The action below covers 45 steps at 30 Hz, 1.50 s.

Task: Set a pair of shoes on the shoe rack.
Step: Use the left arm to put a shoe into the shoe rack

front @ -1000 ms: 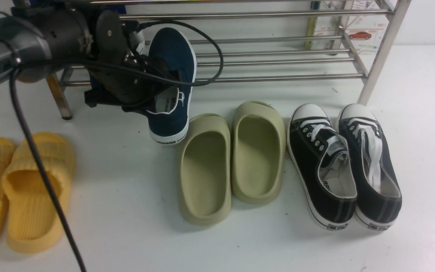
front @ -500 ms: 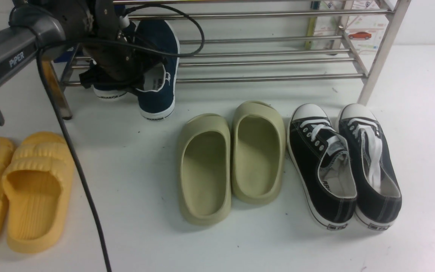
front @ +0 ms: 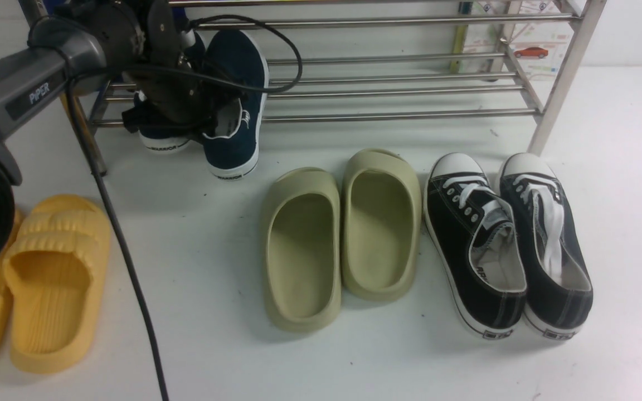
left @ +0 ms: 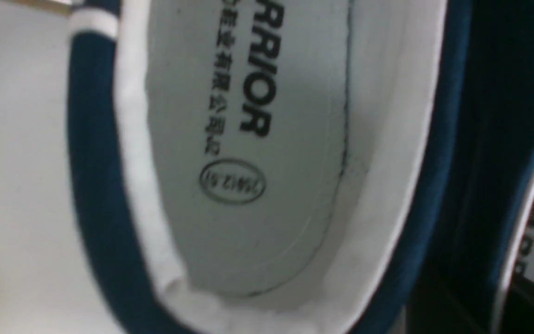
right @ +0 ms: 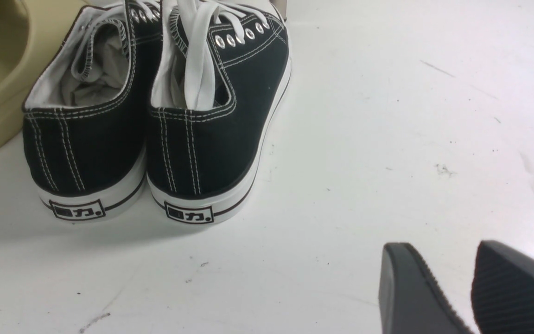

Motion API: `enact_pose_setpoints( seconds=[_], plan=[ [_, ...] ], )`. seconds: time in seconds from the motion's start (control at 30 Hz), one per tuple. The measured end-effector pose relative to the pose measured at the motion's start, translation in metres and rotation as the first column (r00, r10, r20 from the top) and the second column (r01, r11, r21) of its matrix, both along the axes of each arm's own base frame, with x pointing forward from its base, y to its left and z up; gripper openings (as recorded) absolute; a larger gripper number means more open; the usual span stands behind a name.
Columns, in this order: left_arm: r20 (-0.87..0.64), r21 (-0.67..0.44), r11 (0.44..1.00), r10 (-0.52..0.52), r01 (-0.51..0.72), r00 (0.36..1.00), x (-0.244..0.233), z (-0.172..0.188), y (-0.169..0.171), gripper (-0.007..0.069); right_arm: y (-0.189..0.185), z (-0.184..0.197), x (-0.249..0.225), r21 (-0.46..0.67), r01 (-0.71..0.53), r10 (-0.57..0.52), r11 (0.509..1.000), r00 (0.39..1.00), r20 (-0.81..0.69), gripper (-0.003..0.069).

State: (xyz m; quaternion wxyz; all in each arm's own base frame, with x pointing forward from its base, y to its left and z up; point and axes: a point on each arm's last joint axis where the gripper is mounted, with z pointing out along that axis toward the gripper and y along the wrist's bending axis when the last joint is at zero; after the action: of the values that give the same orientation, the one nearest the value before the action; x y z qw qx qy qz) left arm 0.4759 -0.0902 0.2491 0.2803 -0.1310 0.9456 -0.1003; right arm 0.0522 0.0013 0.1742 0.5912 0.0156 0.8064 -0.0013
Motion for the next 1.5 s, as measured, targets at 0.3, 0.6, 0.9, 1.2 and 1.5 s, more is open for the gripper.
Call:
enact_pose_setpoints(
  seconds=[0.3,0.6,0.9,1.2,1.5],
  plan=[
    [0.015,-0.014,1.0,0.0,0.0,1.0,-0.006,0.017,0.0,0.0364,0.0,0.0,0.0,0.0,0.0,0.0,1.0,1.0,0.0,0.0246],
    [-0.003,-0.016,1.0,-0.018,0.018,1.0,-0.041,0.074,0.006,0.0368,0.0,0.0,0.0,0.0,0.0,0.0,1.0,1.0,0.0,0.0246],
    [-0.128,-0.11,0.988,-0.12,0.106,0.984,-0.063,0.06,-0.003,-0.0014,0.0,0.0,0.0,0.0,0.0,0.0,1.0,1.0,0.0,0.0246],
    [-0.161,-0.142,0.983,-0.139,0.117,0.977,-0.067,0.007,-0.006,-0.0013,0.0,0.0,0.0,0.0,0.0,0.0,1.0,1.0,0.0,0.0246],
    [-0.077,-0.142,0.985,-0.11,0.098,0.991,-0.053,-0.002,-0.007,-0.0013,0.0,0.0,0.0,0.0,0.0,0.0,1.0,1.0,0.0,0.0246]
  ],
)
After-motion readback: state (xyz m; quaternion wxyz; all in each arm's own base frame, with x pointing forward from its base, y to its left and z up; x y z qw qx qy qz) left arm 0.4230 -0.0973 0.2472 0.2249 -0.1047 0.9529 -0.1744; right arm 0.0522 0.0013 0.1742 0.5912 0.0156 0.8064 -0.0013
